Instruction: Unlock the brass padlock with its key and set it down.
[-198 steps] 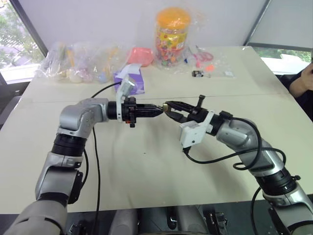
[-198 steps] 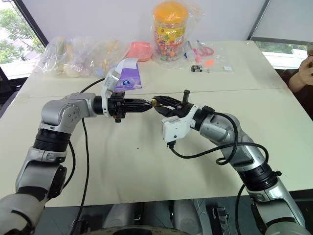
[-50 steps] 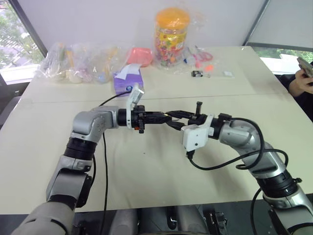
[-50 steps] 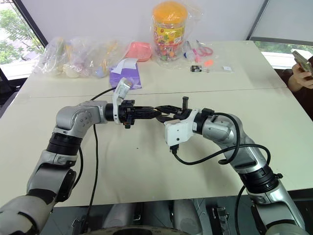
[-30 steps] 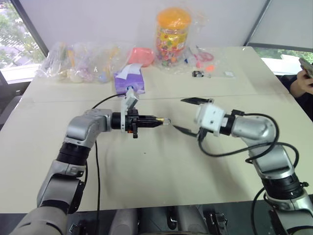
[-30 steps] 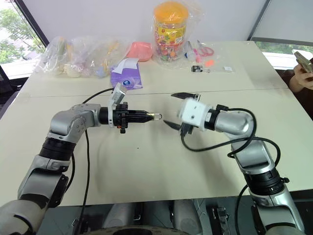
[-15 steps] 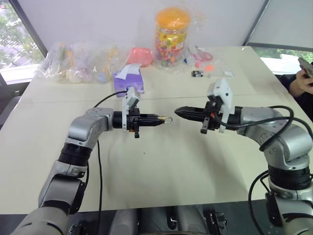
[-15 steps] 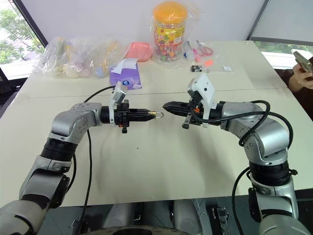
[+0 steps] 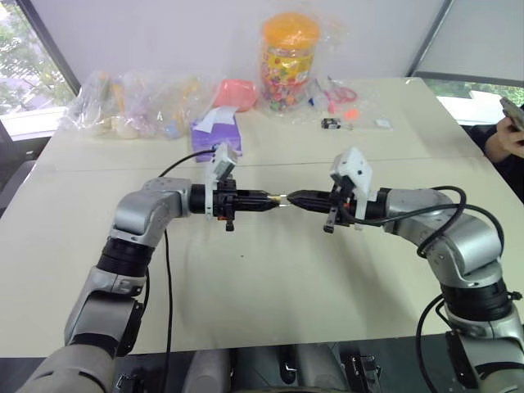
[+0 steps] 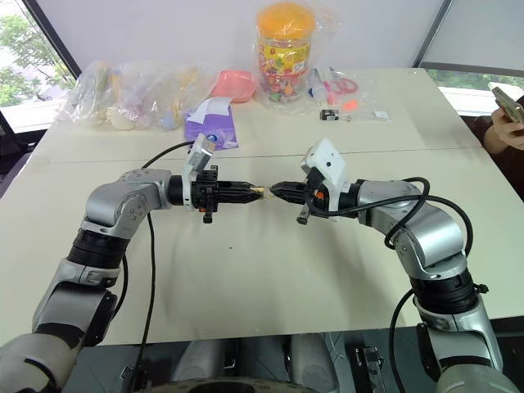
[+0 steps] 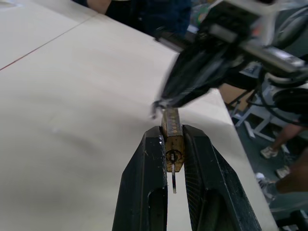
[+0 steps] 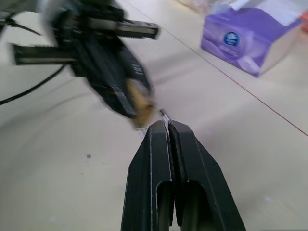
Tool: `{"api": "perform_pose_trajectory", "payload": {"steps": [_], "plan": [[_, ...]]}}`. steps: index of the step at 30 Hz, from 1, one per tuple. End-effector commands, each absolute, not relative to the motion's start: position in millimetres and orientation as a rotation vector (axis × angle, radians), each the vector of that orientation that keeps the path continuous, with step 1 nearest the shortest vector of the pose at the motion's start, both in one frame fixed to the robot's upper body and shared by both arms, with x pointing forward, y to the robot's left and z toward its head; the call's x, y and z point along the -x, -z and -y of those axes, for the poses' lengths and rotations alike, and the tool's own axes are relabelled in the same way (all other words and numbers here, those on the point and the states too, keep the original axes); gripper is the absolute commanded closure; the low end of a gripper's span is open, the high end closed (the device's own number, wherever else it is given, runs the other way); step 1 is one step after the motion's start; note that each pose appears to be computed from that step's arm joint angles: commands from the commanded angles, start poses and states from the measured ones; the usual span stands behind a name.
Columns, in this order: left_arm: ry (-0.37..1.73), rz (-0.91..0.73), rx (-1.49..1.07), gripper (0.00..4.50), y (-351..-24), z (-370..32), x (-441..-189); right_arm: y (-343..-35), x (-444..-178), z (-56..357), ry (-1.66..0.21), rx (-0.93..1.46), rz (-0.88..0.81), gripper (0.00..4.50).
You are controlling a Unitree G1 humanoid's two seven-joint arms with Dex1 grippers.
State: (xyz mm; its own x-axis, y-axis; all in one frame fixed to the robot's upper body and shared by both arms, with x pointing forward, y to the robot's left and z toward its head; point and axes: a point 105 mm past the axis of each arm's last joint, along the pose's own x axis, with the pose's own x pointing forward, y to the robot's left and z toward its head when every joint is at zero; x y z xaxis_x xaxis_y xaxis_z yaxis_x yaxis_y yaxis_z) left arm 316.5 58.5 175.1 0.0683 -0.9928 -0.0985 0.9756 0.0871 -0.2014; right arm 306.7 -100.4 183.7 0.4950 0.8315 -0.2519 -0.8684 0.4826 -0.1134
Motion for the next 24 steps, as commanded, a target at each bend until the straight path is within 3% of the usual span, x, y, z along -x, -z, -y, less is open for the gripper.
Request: {"api": "perform_pose_trajectory", "payload": {"steps": [1, 9, 16, 24], "plan": [[1.532, -0.174, 0.085, 4.5, -192.7, -57.8, -307.9, -182.5, -311.7, 103.9, -1.015, 0.256, -0.153, 4.42], [1.505, -0.178, 0.083, 4.5, -192.4, -63.0, -312.5, -162.8, -307.8, 109.5, -1.014, 0.297, -0.199, 4.42], [1.538, -0.221, 0.075, 4.5, -182.5, -62.7, -306.0, -186.8, -308.7, 125.1, -0.958, 0.335, -0.142, 4.42], [1.548, -0.228, 0.074, 4.5, -180.4, -61.8, -307.4, -203.8, -290.4, 97.4, -1.038, 0.319, -0.084, 4.42]]}}
